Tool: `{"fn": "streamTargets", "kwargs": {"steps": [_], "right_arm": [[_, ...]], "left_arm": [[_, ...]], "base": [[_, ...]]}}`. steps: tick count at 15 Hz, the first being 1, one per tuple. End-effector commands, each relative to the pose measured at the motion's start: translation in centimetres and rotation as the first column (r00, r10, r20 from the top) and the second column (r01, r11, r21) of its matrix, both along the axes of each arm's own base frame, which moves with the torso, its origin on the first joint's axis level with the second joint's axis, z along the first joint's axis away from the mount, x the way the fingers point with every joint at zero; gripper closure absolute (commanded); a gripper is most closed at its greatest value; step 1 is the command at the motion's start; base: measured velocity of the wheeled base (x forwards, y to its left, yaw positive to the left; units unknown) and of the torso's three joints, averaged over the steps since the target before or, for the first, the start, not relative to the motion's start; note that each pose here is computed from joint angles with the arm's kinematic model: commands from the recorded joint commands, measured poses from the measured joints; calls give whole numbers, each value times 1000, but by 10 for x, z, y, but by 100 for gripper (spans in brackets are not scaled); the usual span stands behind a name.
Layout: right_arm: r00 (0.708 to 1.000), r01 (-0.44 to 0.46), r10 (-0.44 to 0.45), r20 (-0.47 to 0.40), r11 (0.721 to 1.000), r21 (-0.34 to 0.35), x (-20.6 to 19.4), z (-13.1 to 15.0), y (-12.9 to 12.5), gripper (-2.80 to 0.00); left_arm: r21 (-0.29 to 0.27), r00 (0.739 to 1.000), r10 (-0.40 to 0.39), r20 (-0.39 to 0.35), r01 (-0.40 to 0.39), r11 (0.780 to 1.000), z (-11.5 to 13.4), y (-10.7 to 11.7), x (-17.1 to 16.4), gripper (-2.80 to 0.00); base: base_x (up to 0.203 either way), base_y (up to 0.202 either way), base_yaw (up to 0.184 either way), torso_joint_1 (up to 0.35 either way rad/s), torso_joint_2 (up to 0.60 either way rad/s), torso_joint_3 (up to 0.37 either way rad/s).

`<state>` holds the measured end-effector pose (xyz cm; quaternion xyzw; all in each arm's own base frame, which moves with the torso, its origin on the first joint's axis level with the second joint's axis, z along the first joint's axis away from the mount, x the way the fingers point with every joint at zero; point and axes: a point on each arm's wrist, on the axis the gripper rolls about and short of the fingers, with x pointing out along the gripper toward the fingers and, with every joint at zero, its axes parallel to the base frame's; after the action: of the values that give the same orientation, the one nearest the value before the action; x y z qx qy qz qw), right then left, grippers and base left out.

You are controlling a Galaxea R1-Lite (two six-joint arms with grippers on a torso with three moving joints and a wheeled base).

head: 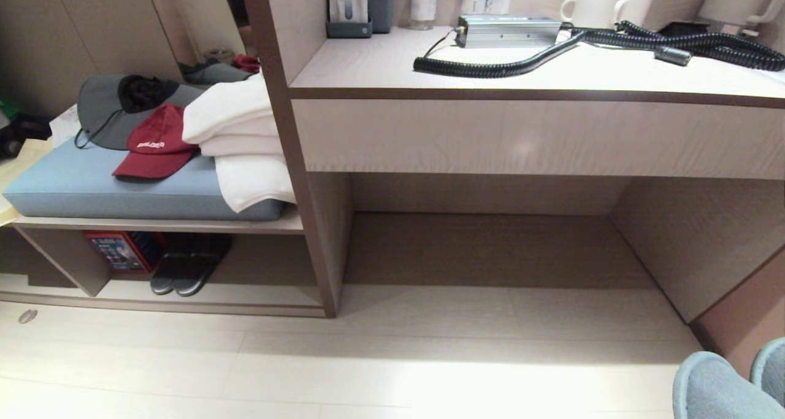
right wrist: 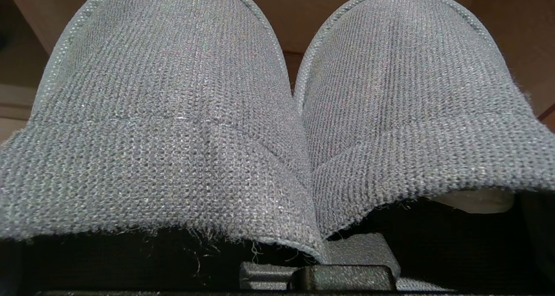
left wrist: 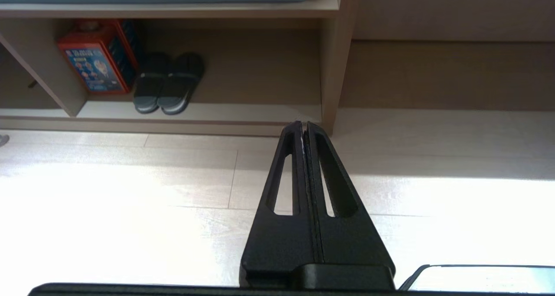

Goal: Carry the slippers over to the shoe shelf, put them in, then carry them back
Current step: Place the slippers on the floor

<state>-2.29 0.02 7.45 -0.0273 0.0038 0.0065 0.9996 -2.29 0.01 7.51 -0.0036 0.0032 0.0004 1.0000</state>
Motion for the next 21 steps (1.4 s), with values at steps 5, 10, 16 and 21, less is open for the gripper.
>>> {"fn": "streamTargets", "kwargs": {"steps": [5, 10, 16, 21], "right_arm": [[1000, 4, -4, 3, 1000, 9, 0, 0, 0, 0], [1000, 4, -4, 3, 1000, 9, 0, 0, 0, 0], [1000, 4, -4, 3, 1000, 9, 0, 0, 0, 0], [1000, 4, -4, 3, 1000, 9, 0, 0, 0, 0]], "left_arm": [[0, 1000, 1, -1, -1, 1000, 0, 0, 0, 0], [-2, 1000, 2, 2, -2, 1000, 0, 0, 0, 0], [-2, 1000, 1, 2, -1, 1000, 0, 0, 0, 0], [-2, 1000, 1, 3, -1, 1000, 0, 0, 0, 0]], "base": [[0, 0, 0, 3, 5, -200], [0, 0, 0, 5, 1, -199], [0, 0, 0, 5, 5, -196], [0, 0, 0, 4, 2, -193]]}}
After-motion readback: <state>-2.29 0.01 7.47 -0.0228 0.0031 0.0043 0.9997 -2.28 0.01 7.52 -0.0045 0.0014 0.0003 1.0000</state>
